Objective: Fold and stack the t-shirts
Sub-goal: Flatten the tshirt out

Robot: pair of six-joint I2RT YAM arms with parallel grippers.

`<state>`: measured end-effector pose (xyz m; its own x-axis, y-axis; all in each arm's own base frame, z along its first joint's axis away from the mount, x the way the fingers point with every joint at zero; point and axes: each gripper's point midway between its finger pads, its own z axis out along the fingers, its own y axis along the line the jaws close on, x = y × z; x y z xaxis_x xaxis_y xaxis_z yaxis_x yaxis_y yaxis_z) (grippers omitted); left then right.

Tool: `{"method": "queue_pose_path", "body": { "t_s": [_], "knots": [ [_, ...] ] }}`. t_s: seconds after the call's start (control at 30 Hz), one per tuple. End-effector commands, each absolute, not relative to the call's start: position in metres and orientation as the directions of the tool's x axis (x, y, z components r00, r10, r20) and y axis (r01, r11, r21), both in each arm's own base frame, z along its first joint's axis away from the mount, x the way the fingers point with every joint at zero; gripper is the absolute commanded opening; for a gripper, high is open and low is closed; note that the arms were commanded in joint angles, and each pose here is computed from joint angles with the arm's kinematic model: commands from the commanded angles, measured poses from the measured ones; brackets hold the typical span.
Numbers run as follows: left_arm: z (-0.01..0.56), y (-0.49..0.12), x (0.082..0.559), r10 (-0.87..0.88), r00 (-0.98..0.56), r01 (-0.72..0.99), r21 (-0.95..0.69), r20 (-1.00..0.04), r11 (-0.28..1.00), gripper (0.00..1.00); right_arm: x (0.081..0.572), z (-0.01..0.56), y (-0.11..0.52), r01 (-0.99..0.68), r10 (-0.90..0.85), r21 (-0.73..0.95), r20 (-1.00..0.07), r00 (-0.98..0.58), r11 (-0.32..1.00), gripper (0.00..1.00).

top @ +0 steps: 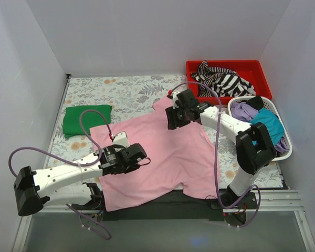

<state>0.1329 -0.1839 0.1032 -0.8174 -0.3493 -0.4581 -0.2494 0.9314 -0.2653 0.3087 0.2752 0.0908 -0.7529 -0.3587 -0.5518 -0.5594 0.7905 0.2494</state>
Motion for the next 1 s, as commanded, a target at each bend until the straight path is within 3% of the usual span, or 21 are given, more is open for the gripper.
{"method": "queue_pose_path", "body": {
  "t_s": [0.0, 0.07, 0.1, 0.13, 0.17, 0.2, 0.27, 0.3, 0.37, 0.43, 0.5, 0.67, 0.97],
  "knots": [
    [0.128, -0.191, 0.181, -0.663, -0.546, -0.446, -0.493, -0.512, 0.747, 0.22, 0.345, 0.11, 0.27, -0.551, -0.332, 0.217, -0.604, -0.724, 0.806, 0.61],
    [0.136, -0.172, 0.202, -0.699, -0.446, -0.496, -0.496, -0.559, 0.713, 0.34, 0.363, 0.097, 0.262, -0.526, -0.323, 0.224, -0.578, -0.75, 0.821, 0.61],
    [0.137, -0.161, 0.212, -0.696, -0.41, -0.51, -0.485, -0.589, 0.71, 0.49, 0.381, 0.109, 0.266, -0.522, -0.301, 0.23, -0.602, -0.74, 0.821, 0.61],
    [0.141, -0.164, 0.227, -0.715, -0.381, -0.494, -0.524, -0.586, 0.694, 0.75, 0.392, 0.106, 0.256, -0.489, -0.276, 0.244, -0.584, -0.764, 0.838, 0.61],
    [0.14, -0.149, 0.245, -0.72, -0.347, -0.508, -0.525, -0.601, 0.683, 0.9, 0.404, 0.095, 0.255, -0.459, -0.254, 0.259, -0.562, -0.787, 0.85, 0.61],
    [0.122, -0.149, 0.246, -0.683, -0.422, -0.482, -0.49, -0.596, 0.726, 0.98, 0.42, 0.106, 0.261, -0.469, -0.239, 0.272, -0.591, -0.771, 0.84, 0.61],
    [0.131, -0.157, 0.282, -0.703, -0.415, -0.394, -0.583, -0.577, 0.711, 0.98, 0.44, 0.092, 0.261, -0.469, -0.238, 0.294, -0.575, -0.783, 0.833, 0.61],
    [0.13, -0.157, 0.289, -0.712, -0.418, -0.397, -0.591, -0.565, 0.702, 0.98, 0.461, 0.111, 0.265, -0.48, -0.228, 0.279, -0.617, -0.753, 0.832, 0.61],
    [0.114, -0.148, 0.3, -0.68, -0.429, -0.434, -0.524, -0.594, 0.733, 0.98, 0.472, 0.085, 0.262, -0.46, -0.244, 0.286, -0.56, -0.792, 0.84, 0.61],
    [0.111, -0.137, 0.313, -0.646, -0.411, -0.473, -0.455, -0.644, 0.755, 0.98, 0.495, 0.094, 0.267, -0.478, -0.244, 0.275, -0.593, -0.767, 0.834, 0.61],
    [0.095, -0.117, 0.324, -0.618, -0.421, -0.525, -0.377, -0.664, 0.763, 0.98, 0.502, 0.073, 0.267, -0.469, -0.256, 0.265, -0.568, -0.782, 0.843, 0.61],
    [0.109, -0.068, 0.355, -0.658, -0.334, -0.544, -0.432, -0.675, 0.719, 0.98, 0.516, 0.048, 0.26, -0.484, -0.304, 0.202, -0.563, -0.769, 0.851, 0.62],
    [0.106, -0.011, 0.38, -0.639, -0.287, -0.631, -0.361, -0.714, 0.687, 0.98, 0.534, 0.043, 0.249, -0.511, -0.351, 0.126, -0.588, -0.729, 0.85, 0.64]
  ]
}}
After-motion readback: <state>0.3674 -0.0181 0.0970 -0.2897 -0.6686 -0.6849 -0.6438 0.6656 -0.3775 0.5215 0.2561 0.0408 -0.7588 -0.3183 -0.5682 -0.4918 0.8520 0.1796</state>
